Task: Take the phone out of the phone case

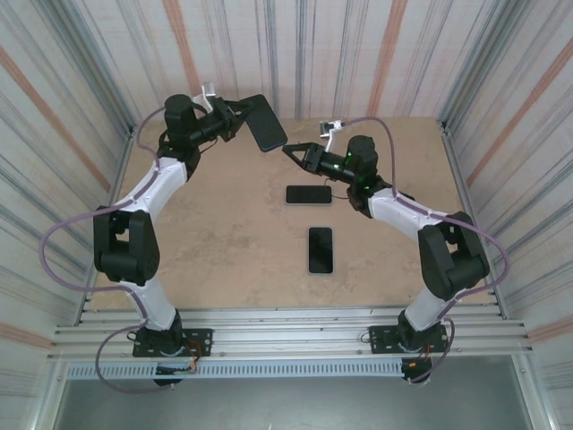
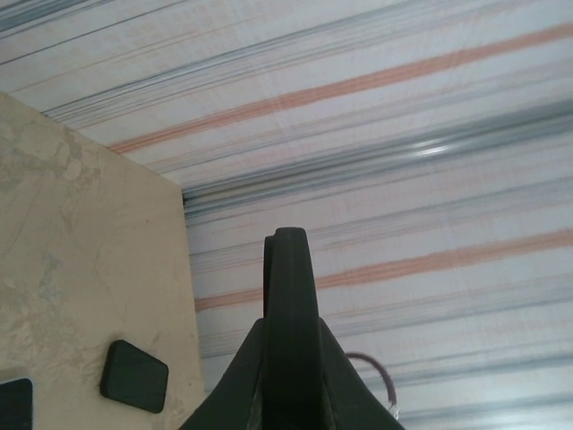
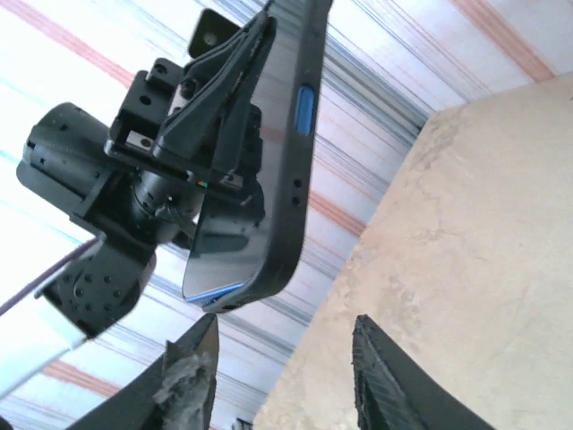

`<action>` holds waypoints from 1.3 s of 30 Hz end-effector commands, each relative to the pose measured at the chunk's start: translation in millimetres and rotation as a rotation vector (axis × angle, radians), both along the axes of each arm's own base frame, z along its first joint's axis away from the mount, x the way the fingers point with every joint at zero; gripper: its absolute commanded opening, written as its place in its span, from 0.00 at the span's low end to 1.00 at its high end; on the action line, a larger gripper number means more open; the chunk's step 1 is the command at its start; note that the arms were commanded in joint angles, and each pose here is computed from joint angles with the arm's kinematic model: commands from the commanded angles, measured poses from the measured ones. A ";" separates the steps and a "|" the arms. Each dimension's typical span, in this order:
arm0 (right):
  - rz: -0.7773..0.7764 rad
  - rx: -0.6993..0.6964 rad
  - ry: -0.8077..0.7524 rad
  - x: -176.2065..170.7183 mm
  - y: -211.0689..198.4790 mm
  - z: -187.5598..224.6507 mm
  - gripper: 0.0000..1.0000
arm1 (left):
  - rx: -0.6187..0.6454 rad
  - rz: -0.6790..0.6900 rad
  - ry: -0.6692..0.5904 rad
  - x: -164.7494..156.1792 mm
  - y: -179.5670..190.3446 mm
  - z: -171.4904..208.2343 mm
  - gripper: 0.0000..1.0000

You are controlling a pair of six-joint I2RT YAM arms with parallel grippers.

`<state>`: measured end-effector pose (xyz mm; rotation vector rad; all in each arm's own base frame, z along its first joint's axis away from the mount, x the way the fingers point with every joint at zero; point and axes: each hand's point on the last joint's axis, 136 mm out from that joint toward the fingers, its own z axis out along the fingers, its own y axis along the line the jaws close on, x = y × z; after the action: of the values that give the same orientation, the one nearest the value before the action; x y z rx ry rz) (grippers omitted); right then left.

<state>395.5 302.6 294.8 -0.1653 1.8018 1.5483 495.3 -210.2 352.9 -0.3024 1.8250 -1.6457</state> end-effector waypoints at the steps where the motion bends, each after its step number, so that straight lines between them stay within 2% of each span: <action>1: 0.092 -0.093 -0.098 -23.2 -10.5 8.4 0.45 | 0.059 -0.116 -0.292 -33.3 -3.4 68.0 0.00; 8: 0.278 -0.300 -0.281 -49.0 -14.4 10.8 0.51 | 0.181 -0.286 -0.592 -59.0 -12.3 82.0 0.00; 15: 0.409 -0.384 -0.373 -53.9 -6.0 5.7 0.51 | 0.203 -0.388 -0.745 -79.3 -17.9 93.4 0.00; 29: 0.520 -0.412 -0.497 -62.5 24.9 4.6 0.42 | 0.196 -0.504 -0.809 -105.4 -38.7 93.8 0.00; 39: 0.536 -0.397 -0.487 -61.6 28.1 3.1 0.33 | 0.185 -0.493 -0.806 -104.7 -40.9 95.3 0.00</action>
<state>334.9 327.1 296.6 -1.1660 1.7233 1.2755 403.2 -252.6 418.1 0.7725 1.5449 -1.5940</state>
